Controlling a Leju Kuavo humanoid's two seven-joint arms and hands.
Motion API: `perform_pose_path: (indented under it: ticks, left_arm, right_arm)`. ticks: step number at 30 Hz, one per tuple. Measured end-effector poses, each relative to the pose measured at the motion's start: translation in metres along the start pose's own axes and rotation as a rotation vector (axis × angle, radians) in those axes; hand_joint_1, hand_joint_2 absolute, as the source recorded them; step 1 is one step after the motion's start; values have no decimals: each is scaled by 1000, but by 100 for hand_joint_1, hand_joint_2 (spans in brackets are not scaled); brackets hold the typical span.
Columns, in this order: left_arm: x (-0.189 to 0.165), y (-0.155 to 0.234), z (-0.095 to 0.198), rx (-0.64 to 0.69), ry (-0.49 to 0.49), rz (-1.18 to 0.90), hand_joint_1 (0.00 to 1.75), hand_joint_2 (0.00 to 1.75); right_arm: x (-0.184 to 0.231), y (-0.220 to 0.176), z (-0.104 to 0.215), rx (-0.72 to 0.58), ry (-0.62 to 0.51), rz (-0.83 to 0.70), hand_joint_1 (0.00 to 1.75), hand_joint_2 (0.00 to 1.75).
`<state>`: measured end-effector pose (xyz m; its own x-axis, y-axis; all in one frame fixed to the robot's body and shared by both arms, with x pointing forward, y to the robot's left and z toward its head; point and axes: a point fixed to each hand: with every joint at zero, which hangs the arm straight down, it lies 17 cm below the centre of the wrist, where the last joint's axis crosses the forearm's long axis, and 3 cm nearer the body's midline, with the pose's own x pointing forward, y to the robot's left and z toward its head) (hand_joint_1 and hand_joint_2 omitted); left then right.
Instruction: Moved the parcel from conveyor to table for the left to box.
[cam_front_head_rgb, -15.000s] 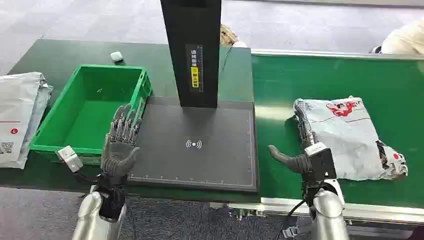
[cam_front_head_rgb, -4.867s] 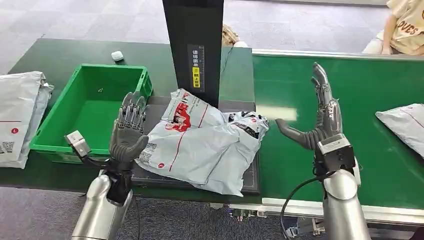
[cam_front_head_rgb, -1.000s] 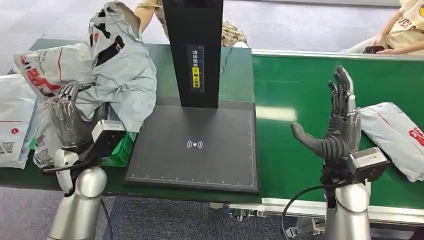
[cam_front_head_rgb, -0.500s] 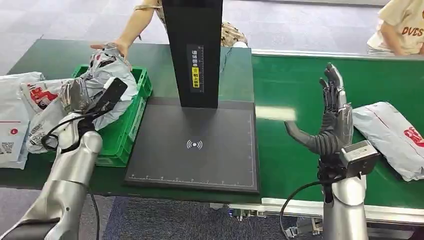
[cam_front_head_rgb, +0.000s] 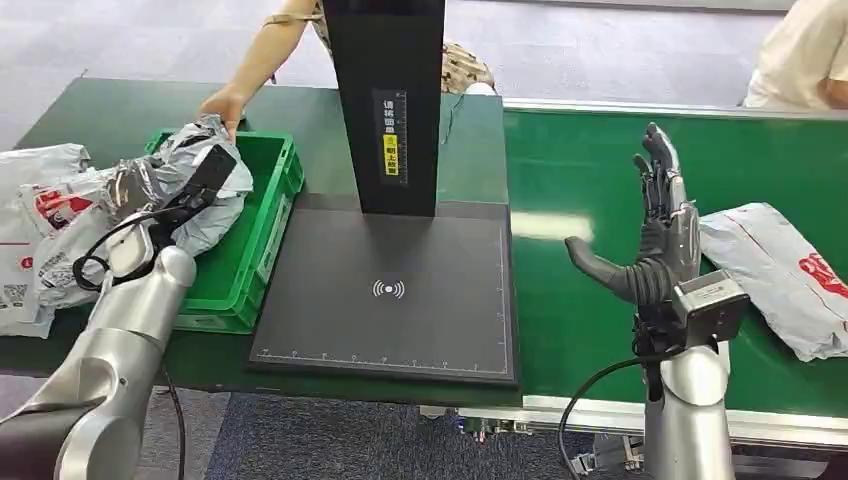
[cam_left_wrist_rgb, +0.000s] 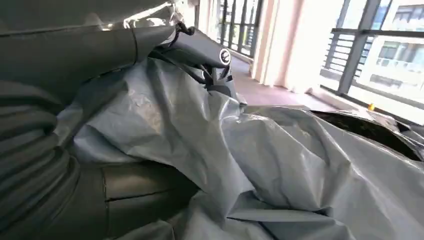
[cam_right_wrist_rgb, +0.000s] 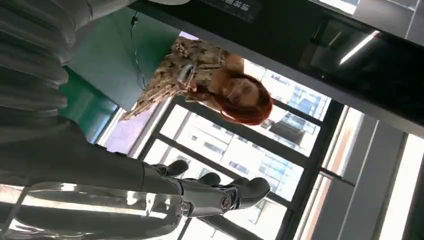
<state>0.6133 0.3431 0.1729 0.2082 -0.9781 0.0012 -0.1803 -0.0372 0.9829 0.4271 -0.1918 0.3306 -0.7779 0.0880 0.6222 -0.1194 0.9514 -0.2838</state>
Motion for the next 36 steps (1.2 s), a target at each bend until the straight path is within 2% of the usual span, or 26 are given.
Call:
perform_pose_path:
  ticks: [20,30,33,36]
  left_arm:
    - [-7,3,0,47,-9,44,0,175]
    - [22,46,6,251,-156,203,0,175]
    - [38,71,14,332,-235,243,0,175]
    - [41,93,20,403,-268,274,0,175]
  right_arm:
    - [-3,2,5,-8,12,4,0,175]
    - [-4,0,10,-23,18,2,0,175]
    - [-4,-2,10,-31,17,-3,0,175]
    - [-4,-2,10,-32,16,-7,0,175]
